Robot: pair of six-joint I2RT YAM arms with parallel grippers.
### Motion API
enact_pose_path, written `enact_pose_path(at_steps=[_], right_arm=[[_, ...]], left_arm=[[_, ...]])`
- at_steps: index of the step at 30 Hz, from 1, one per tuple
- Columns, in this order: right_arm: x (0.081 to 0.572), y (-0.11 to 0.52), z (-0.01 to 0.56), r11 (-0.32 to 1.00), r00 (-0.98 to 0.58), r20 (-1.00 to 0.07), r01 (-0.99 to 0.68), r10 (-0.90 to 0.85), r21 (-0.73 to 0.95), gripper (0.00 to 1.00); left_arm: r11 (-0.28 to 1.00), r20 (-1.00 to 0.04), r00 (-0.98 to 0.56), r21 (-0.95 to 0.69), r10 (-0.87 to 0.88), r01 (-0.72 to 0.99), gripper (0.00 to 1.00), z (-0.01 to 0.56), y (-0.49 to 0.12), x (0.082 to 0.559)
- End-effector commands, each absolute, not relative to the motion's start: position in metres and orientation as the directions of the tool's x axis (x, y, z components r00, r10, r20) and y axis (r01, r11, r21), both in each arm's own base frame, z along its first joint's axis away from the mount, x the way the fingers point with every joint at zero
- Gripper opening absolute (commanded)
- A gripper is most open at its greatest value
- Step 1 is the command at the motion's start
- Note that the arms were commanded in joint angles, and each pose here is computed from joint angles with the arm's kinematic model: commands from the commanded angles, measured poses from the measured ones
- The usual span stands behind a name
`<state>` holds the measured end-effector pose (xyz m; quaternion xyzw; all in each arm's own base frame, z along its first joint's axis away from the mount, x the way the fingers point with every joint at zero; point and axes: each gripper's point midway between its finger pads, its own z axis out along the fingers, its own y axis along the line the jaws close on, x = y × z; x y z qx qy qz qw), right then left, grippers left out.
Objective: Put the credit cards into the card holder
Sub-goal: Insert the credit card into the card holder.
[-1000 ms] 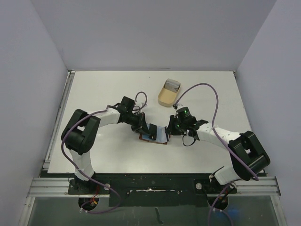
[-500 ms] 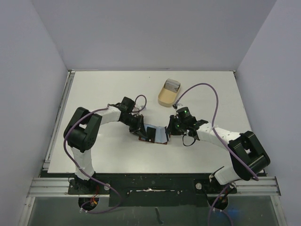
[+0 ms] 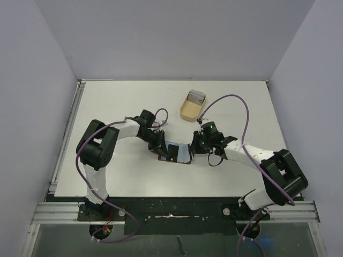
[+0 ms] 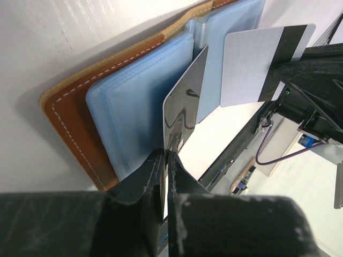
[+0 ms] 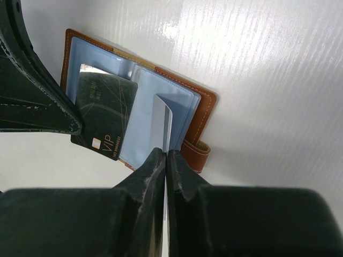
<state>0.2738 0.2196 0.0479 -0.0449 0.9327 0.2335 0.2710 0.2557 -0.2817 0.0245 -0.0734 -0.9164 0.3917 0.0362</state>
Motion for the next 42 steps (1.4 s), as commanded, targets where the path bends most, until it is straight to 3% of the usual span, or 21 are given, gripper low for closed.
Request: enact_pose_path(at_steps=[1,34,42], right_arm=[[0.272,0.205,0.045,0.910,-0.841,-0.540,-0.205,0.024,0.360,0.00],[0.271,0.206,0.043,0.906,-0.841,-0.540,-0.203,0.032,0.370,0.00],[0.271,0.206,0.045,0.907,-0.839,-0.543,-0.208,0.027,0.366,0.00]], left_arm=[[0.691,-0.022,-0.988,-0.712,0.153,0.123,0.00,0.023,-0.285,0.270],[0.624,-0.026,-0.994,-0.777,0.103,0.085,0.00,0.041,-0.307,0.280],[0.665,0.008,-0.994,-0.743,0.111,0.068,0.00,0.033,-0.295,0.275]])
